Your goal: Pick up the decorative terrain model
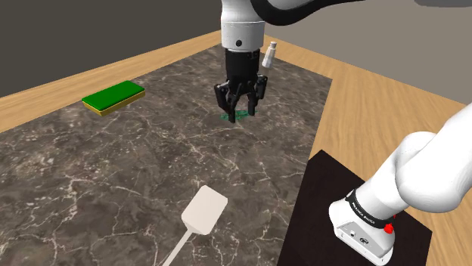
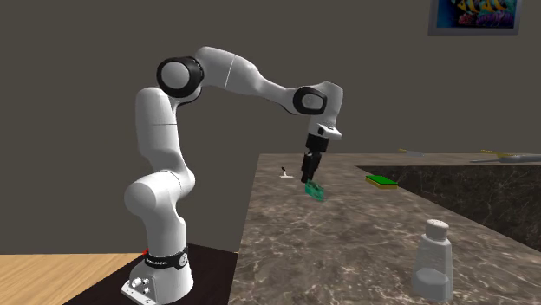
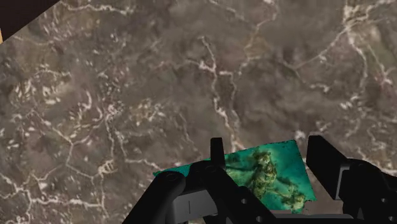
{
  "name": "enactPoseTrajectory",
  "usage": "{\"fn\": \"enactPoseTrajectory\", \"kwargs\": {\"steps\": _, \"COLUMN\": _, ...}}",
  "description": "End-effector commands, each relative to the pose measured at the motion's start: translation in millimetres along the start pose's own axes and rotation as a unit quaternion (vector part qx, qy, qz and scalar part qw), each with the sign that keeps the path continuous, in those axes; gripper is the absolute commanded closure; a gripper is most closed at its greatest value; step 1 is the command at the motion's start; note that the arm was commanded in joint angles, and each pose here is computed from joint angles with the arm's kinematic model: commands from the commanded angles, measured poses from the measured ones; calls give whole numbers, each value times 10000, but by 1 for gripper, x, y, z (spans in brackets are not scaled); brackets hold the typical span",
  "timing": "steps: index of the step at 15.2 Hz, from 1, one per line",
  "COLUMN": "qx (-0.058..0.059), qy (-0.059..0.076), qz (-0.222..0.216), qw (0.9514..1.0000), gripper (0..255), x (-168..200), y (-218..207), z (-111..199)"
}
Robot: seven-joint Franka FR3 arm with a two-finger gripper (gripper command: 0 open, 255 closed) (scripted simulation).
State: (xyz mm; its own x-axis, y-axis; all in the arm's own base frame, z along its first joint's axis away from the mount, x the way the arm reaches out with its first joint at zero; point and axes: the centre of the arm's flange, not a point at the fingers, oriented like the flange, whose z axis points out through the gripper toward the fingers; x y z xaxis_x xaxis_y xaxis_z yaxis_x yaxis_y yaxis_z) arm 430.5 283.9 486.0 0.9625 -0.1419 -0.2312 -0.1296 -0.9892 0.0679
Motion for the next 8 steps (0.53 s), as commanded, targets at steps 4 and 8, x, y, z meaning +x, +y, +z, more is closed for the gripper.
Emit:
{"fn": "enactPoseTrajectory", "kwargs": {"steps": 4, "qx": -1, "qy": -2, "qz": 1, "qw": 10000, "gripper": 255, "x": -6, "y": 1, "z": -27}}
{"fn": "enactPoseTrajectory", "kwargs": {"steps": 8, "qx": -1, "qy": -2, "qz": 1, "qw": 10000, "gripper": 255, "x": -9, "y": 2, "z": -38}}
